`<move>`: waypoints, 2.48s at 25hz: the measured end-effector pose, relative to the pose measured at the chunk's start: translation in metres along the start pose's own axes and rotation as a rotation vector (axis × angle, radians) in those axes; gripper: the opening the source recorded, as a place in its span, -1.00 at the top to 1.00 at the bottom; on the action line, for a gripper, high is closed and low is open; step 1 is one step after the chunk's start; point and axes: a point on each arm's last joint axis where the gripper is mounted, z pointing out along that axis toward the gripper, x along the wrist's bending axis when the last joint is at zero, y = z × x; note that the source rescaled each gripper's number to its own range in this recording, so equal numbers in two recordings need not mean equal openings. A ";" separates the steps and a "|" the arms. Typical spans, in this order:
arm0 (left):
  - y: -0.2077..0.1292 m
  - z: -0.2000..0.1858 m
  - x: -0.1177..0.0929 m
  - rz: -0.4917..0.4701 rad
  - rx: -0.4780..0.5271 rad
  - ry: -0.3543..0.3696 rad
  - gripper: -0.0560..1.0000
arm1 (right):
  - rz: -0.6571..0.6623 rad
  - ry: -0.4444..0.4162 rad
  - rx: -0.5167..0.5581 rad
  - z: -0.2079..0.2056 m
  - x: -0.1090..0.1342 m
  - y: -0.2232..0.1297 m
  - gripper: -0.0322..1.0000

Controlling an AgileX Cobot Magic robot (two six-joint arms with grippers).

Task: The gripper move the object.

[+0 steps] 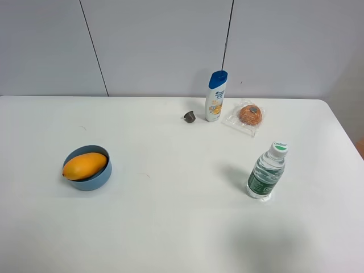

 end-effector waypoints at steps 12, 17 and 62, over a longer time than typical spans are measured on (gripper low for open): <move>-0.078 0.025 -0.002 0.035 0.024 -0.002 -0.29 | 0.000 0.000 0.000 0.000 0.000 0.000 -1.00; -0.089 0.038 -0.004 0.021 0.037 -0.027 -0.29 | 0.000 0.000 0.000 0.000 0.000 0.000 -1.00; -0.130 0.002 -0.003 0.067 -0.402 0.056 -0.97 | 0.000 0.000 0.000 0.000 0.000 0.000 -1.00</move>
